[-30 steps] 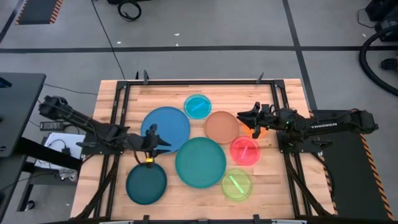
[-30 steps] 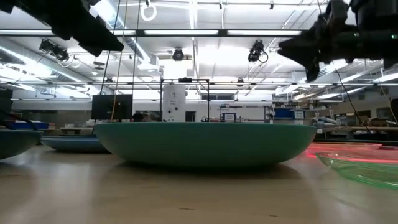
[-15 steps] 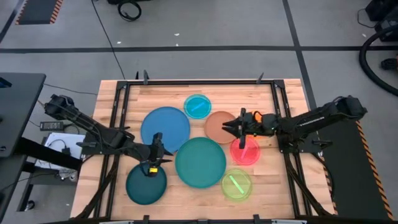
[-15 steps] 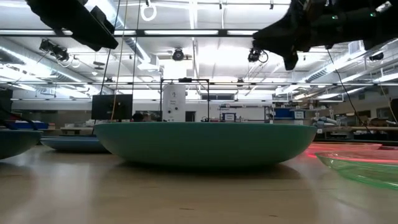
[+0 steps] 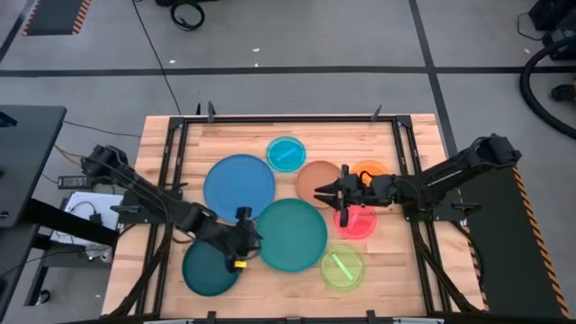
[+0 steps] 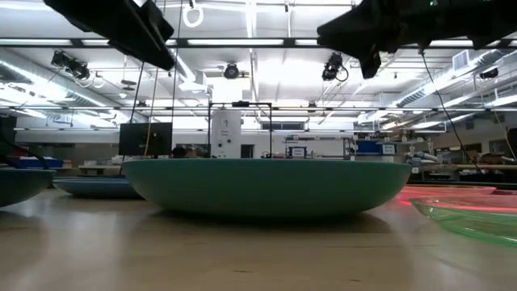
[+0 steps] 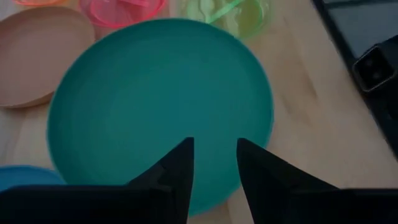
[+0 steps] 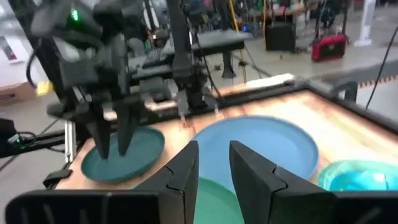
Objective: Stack plastic plates
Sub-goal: Stack the green plate on top of the blue plate
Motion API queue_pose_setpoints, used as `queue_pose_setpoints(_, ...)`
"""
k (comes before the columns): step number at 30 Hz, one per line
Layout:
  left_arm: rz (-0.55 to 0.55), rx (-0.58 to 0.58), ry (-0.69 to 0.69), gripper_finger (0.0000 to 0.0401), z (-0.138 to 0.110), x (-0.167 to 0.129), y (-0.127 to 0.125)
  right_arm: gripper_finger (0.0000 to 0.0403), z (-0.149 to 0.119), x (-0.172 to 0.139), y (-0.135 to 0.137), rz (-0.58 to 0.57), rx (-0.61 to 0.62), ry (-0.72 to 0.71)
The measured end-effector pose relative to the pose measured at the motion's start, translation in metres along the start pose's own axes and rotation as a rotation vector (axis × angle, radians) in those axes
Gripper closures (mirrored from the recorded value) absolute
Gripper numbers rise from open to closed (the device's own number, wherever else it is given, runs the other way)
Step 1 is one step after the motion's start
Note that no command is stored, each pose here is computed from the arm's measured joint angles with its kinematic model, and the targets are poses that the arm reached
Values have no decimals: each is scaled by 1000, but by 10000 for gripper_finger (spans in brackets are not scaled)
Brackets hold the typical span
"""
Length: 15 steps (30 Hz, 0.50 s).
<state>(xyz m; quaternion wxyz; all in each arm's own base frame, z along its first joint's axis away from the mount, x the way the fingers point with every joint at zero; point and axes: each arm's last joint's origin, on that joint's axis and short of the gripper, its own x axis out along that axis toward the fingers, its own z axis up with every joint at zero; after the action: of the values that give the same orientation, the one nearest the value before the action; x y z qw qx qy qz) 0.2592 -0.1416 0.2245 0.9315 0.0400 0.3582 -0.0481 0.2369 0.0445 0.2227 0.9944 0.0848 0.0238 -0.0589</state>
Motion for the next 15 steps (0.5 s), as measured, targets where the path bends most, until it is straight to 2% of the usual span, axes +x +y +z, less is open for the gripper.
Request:
queue_pose_setpoints(9, 26, 107, 163, 220, 22, 29, -20, 302, -2, -5, 6, -52, -68, 5)
queue_pose_setpoints(15, 12, 224, 205, 214, 29, 44, -33, 302, -5, -3, 6, -69, -93, 18)
